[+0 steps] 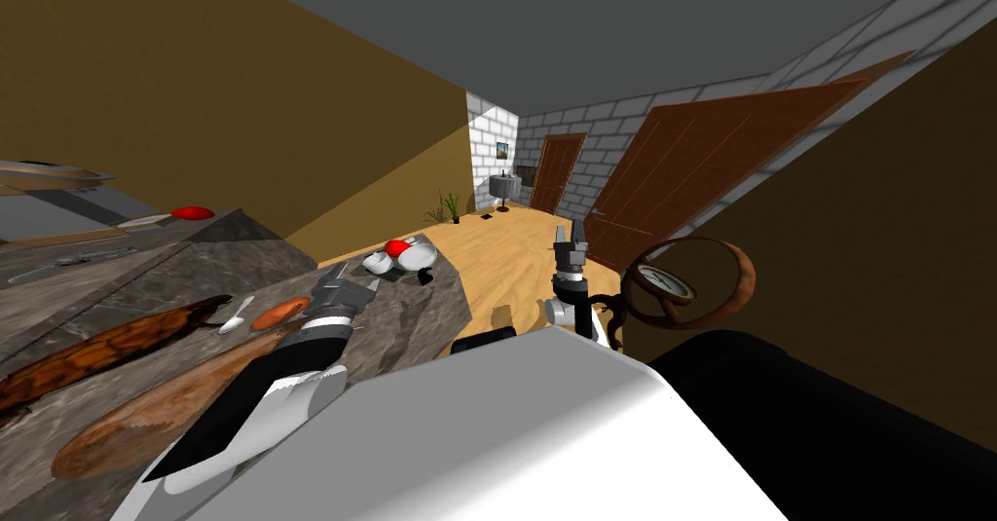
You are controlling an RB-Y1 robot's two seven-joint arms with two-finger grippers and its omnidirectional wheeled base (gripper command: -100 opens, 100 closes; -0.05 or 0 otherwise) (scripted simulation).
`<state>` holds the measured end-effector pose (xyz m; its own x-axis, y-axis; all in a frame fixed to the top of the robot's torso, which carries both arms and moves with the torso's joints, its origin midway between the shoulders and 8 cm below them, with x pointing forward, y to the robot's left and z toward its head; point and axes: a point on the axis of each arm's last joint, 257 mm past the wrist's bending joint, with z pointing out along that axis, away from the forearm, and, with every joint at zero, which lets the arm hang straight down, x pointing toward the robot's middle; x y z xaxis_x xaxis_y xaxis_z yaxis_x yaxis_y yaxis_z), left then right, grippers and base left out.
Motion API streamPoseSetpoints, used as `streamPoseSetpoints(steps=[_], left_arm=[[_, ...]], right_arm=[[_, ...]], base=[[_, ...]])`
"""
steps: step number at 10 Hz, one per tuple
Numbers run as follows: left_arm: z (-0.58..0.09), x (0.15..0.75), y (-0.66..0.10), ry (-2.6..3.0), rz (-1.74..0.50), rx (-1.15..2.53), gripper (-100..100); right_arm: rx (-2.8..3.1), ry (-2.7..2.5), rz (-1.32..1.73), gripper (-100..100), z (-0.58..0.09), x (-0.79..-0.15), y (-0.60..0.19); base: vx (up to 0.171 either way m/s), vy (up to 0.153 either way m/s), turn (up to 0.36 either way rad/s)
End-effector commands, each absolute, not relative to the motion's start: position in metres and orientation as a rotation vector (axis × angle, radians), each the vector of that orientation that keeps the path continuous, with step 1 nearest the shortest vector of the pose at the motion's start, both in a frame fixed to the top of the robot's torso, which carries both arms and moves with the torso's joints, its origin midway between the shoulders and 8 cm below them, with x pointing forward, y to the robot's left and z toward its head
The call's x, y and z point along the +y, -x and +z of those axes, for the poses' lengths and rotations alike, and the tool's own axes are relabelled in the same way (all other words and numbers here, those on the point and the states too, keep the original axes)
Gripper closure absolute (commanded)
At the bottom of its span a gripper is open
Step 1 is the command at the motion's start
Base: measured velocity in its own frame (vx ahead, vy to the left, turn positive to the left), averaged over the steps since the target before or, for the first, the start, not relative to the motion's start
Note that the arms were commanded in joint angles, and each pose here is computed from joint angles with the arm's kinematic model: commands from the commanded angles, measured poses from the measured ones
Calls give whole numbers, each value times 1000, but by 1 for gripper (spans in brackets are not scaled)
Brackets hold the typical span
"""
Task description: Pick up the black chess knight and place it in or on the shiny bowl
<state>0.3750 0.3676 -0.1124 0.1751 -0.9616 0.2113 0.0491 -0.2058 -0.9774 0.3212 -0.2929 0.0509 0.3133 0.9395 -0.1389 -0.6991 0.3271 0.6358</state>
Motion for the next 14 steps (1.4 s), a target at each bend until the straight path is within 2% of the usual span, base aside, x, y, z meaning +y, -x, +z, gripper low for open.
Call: streamPoseSetpoints(steps=[1,14], left_arm=[[-125,372,-372,1482,-1223,949,-100],[-194,401,-345,1843,-1084,970,-100]], right_arm=[[546,-516,1145,0,51,-293,-321],[546,-516,1145,0,51,-293,-321]], base=[[57,-45,-64],[48,-35,-45]])
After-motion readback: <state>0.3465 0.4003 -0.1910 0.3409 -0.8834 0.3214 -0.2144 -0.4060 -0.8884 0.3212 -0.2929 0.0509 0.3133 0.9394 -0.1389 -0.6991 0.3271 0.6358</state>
